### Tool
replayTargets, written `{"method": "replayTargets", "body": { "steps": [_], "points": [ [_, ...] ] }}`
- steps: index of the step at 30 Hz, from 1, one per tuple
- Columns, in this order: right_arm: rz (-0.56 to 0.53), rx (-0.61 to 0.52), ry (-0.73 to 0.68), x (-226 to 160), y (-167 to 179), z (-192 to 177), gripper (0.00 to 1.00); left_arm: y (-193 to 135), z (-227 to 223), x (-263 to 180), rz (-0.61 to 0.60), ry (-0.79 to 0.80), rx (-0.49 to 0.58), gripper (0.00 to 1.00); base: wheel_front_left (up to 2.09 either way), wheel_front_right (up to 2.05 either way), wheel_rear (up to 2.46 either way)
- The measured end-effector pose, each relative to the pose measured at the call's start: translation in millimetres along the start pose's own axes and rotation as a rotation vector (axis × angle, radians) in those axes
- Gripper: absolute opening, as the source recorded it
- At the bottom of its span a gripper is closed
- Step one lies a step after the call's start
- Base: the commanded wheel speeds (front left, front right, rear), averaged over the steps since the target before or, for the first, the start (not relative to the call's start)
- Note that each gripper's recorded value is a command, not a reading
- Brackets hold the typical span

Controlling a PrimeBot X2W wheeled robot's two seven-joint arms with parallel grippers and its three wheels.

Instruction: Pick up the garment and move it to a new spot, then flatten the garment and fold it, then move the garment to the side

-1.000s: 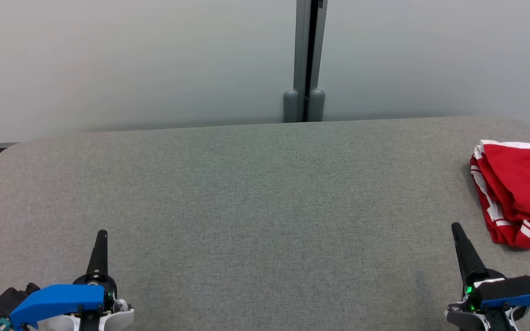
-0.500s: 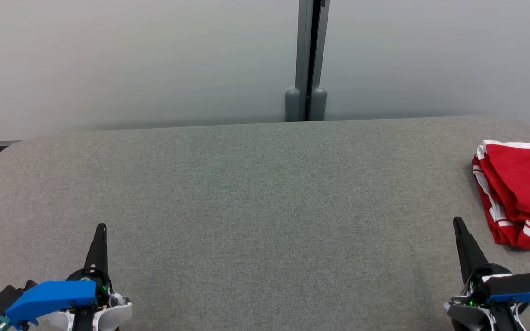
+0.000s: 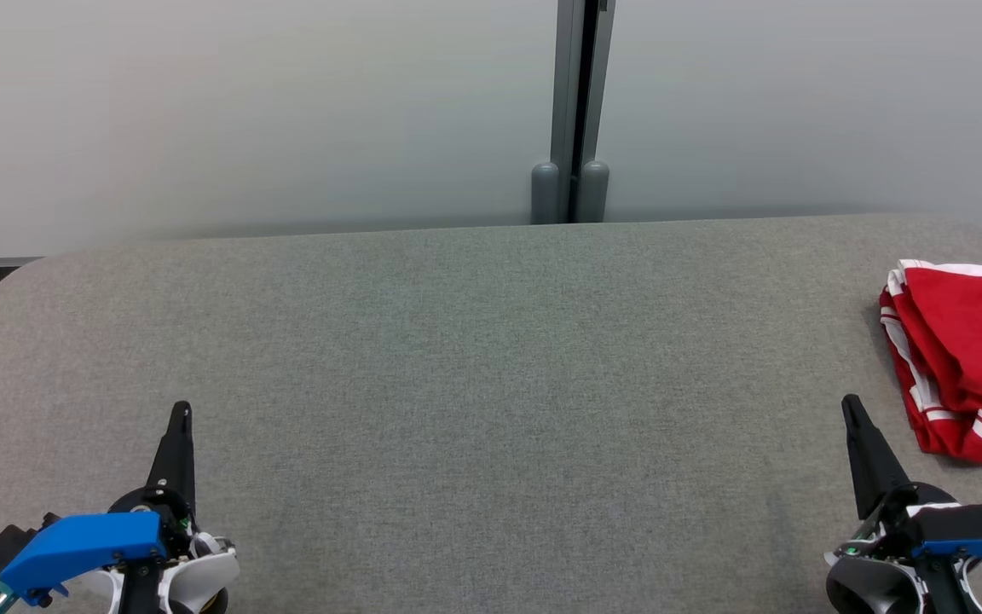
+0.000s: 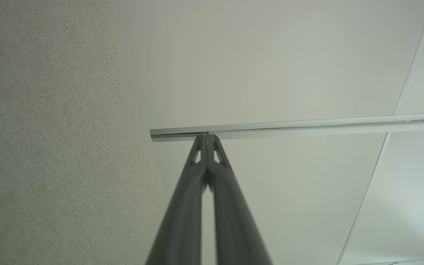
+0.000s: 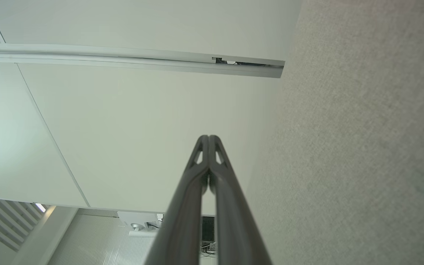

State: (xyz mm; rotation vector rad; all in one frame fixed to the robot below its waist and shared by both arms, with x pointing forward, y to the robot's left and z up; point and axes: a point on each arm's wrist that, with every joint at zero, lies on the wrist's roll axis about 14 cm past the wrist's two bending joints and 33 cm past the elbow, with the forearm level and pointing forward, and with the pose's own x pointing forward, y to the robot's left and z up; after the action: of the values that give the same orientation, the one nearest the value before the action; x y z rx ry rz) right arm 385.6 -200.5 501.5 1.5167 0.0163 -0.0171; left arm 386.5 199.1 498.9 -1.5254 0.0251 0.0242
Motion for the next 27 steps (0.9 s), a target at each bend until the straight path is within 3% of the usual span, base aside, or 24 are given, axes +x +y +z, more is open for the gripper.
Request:
{"method": "replayTargets", "body": {
  "steps": [9, 27],
  "points": [
    [0.009, 0.056, 0.001, 1.3, 1.8, -0.2, 0.0, -4.7, 1.7, 1.0, -0.017, -0.002, -0.048, 0.0, 0.0, 0.0, 0.0],
    [0.009, 0.056, 0.0, 1.3, 1.9, -0.2, 0.0, -4.7, 1.6, 1.0, -0.017, -0.001, -0.048, 0.0, 0.0, 0.0, 0.0]
  ]
}}
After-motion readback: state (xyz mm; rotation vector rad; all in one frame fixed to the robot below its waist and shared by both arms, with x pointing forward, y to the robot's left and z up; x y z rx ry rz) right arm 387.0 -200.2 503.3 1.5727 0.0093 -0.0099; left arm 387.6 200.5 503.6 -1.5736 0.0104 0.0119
